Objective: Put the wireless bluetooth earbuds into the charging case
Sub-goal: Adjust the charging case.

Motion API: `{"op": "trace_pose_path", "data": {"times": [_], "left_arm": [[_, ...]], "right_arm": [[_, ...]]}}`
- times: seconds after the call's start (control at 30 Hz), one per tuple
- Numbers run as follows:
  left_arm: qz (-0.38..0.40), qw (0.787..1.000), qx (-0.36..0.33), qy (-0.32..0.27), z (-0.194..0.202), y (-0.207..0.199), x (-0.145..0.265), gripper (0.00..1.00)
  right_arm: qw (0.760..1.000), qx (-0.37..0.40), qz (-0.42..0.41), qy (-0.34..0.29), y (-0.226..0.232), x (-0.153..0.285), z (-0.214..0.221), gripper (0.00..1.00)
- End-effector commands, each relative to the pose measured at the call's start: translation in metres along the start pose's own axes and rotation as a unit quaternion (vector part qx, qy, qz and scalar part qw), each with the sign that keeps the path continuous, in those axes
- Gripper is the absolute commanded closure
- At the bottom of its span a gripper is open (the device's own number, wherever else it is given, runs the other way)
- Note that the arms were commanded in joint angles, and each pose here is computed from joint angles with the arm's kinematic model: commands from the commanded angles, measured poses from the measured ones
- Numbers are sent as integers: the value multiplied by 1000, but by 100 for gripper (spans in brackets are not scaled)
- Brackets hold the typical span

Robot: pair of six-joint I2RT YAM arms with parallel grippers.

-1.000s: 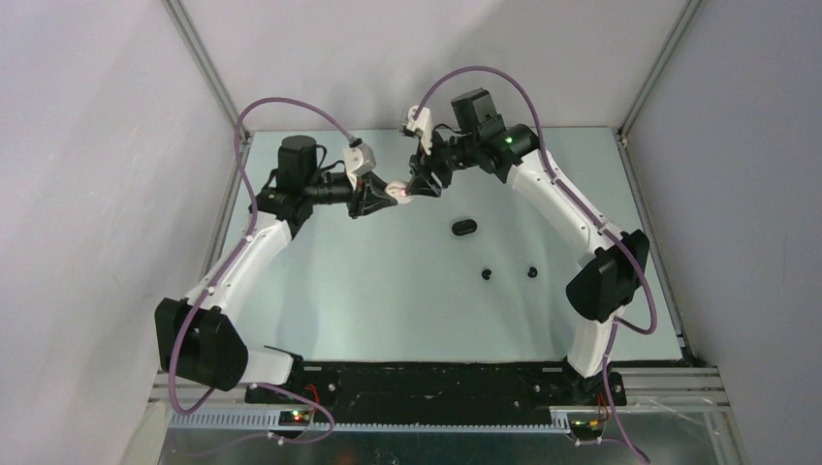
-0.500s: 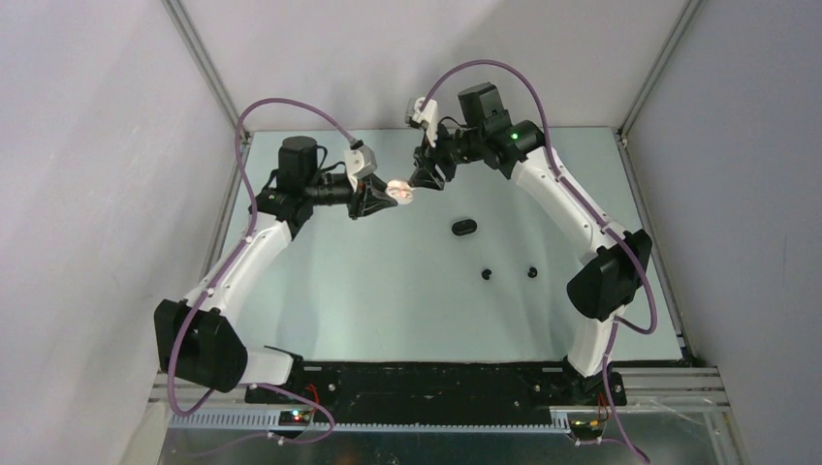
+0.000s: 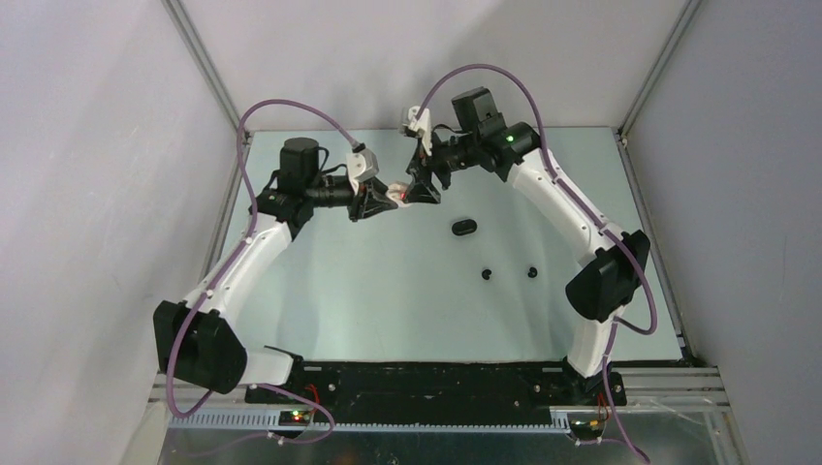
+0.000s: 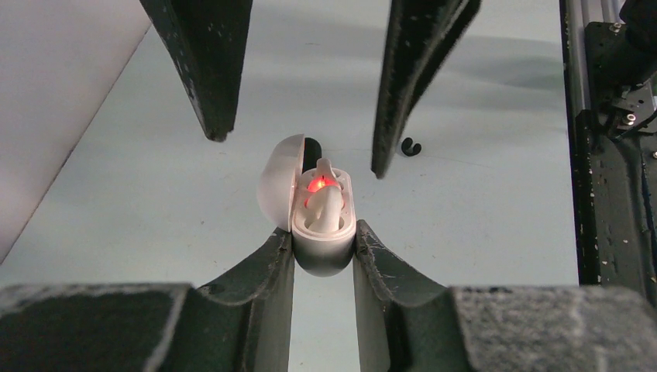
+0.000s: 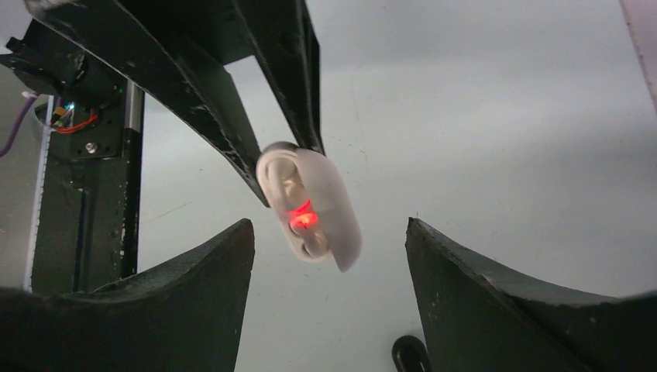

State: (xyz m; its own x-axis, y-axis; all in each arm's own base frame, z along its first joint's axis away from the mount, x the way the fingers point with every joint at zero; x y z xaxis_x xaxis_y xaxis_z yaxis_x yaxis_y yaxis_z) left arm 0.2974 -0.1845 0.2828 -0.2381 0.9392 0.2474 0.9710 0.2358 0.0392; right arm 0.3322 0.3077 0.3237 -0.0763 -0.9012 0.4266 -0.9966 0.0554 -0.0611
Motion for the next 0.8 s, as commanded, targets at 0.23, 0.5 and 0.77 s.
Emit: {"op": "trace_pose_path", "data": {"times": [0.23,0.5,0.77], "left_arm": [[-4,998,-67,-10,-17,-6,6,100],[-6,996,-88,-1,-15,-5,7,100],[-3,996,-92,7,-14,-6,6,100]], "right_arm": [[999,23,1,-24,-1,-6,-24,29],[1000,18,20,-15,-10,-7,-19,34],[999,12,37,-6,-14,-11,-16,36]]}}
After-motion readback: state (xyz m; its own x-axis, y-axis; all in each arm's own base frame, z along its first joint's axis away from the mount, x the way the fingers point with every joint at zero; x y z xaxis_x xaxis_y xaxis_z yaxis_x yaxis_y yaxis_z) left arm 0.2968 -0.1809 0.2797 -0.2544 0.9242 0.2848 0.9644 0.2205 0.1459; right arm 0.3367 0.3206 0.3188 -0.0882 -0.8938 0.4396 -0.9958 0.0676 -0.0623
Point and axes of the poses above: each gripper's point midway between its finger pads, its own x axis back along the fingers, its own y axis along the line the jaws close on, z = x × y, the point moved 5 cm from there along x, back along the fingers, and after that the axes turned 3 degrees about x, right-handed, at the moved point
